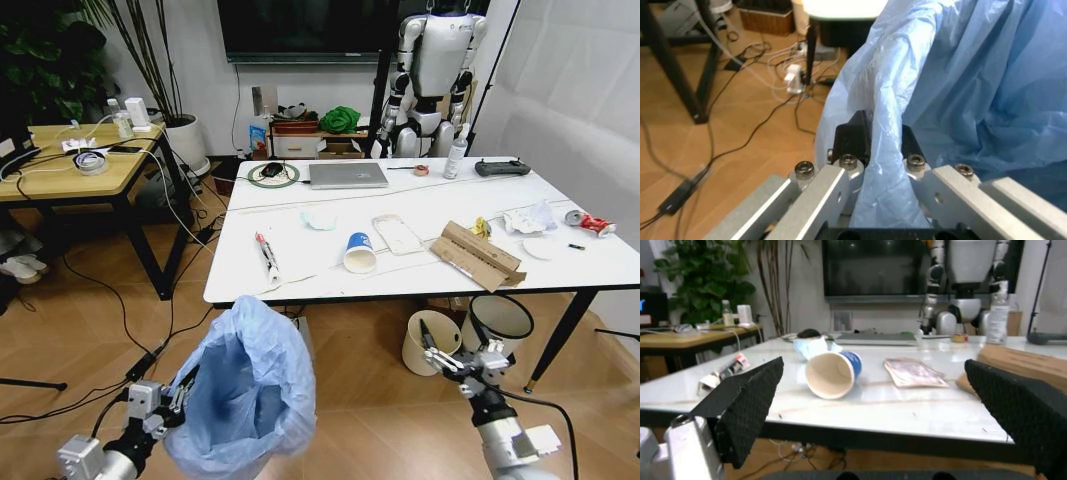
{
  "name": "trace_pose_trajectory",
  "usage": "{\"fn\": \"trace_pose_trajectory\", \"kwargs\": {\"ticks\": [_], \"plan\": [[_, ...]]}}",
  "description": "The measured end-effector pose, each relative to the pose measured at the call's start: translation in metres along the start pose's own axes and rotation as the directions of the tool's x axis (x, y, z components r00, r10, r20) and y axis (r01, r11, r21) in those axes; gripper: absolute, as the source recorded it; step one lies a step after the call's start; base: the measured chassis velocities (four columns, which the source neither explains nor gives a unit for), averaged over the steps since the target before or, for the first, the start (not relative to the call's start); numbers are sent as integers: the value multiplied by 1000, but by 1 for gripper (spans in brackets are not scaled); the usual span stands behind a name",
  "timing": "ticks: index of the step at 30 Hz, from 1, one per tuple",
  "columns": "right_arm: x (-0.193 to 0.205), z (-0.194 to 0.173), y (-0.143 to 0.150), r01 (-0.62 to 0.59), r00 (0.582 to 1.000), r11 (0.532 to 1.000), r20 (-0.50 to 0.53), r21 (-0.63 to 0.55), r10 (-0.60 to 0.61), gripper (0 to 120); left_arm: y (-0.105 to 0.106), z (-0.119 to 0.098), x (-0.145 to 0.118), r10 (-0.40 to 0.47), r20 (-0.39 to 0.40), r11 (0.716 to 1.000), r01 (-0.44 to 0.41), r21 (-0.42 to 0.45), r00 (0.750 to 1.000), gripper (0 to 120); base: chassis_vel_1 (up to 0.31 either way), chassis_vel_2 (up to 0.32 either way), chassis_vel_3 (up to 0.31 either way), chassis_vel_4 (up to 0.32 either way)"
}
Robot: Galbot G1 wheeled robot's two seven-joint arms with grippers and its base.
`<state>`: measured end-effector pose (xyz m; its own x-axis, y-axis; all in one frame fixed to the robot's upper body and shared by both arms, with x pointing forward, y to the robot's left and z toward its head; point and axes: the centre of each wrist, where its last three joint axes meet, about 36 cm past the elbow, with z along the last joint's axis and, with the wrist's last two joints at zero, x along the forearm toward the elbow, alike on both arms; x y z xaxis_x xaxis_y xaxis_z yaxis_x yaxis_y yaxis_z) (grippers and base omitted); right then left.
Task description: Pick up the trash bin and place the trash from the table into it.
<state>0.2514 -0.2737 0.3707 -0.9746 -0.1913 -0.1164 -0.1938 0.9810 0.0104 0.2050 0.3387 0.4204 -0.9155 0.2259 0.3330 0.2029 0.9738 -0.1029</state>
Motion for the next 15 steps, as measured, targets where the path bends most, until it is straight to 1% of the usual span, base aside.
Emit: {"fn": "trace_pose_trajectory", "kwargs": {"ticks": [4, 7, 10, 12, 15], "plan": [[-8, -6, 3, 25, 1000, 1000, 1, -7, -25, 100, 2, 1, 3, -9, -8, 1000, 8, -11, 1000, 2, 0, 0, 0, 0], [-31, -18, 12, 55, 998, 998, 8, -42, -55, 100, 9, 4, 10, -38, -33, 999, 37, -19, 999, 2, 0, 0, 0, 0], [-45, -21, 11, 75, 997, 996, 15, -53, -75, 100, 13, 8, 16, -66, -56, 998, 65, -18, 996, 2, 0, 0, 0, 0], [-56, -24, 7, 84, 996, 991, 22, -101, -83, 100, 11, 10, 21, -80, -63, 997, 79, -15, 995, 2, 0, 0, 0, 0], [-78, -31, -3, 88, 996, 987, 15, -132, -87, 100, 1, 9, 26, -100, -47, 995, 100, 5, 994, 2, 0, 0, 0, 0]]}}
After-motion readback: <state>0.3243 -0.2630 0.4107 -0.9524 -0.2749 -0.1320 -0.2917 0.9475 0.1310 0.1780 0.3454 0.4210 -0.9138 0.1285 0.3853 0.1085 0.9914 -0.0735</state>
